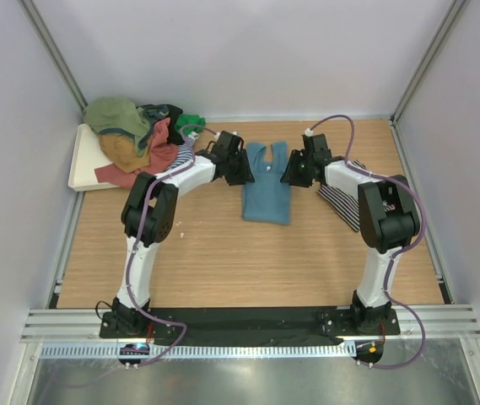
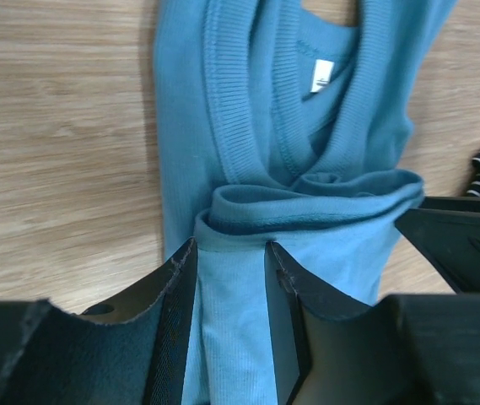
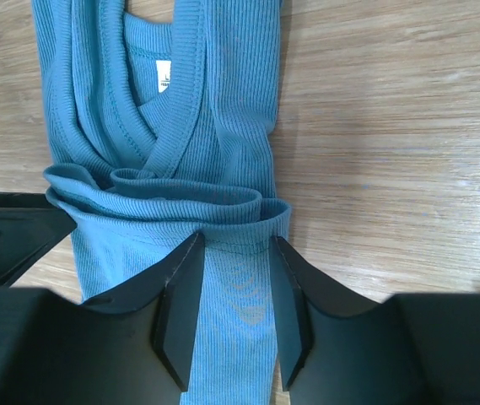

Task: Fold and stack the tank tops

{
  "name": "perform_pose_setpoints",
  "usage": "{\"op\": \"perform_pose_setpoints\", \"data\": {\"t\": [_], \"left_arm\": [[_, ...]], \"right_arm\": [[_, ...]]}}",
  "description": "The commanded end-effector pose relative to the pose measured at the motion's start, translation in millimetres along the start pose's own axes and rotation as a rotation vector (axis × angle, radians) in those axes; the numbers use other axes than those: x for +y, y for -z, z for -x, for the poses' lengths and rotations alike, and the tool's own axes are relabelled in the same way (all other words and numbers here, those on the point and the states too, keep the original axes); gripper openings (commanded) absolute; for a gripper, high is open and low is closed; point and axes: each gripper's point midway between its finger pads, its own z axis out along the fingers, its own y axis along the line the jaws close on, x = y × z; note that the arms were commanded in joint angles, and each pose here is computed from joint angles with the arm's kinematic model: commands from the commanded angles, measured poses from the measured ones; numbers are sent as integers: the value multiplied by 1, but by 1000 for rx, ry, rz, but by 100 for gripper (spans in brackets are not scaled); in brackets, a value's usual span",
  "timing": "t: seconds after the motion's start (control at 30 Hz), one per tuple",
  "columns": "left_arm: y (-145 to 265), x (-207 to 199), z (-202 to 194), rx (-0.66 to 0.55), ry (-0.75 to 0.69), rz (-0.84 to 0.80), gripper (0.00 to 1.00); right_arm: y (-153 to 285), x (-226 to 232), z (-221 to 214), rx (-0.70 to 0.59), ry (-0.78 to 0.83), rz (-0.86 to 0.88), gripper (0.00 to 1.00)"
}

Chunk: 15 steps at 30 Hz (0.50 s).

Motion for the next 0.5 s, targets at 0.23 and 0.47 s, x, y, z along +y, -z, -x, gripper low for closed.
{"op": "perform_pose_setpoints", "data": {"t": [0.23,0.47], "left_arm": [[-3,-4,15,-25,-20,28,26],[-12,-10,13,-7,-25,-2,8]], "right_arm": [[-5,11,17,-30,19,23,30],[-4,21,17,-22,31,72,1]]}}
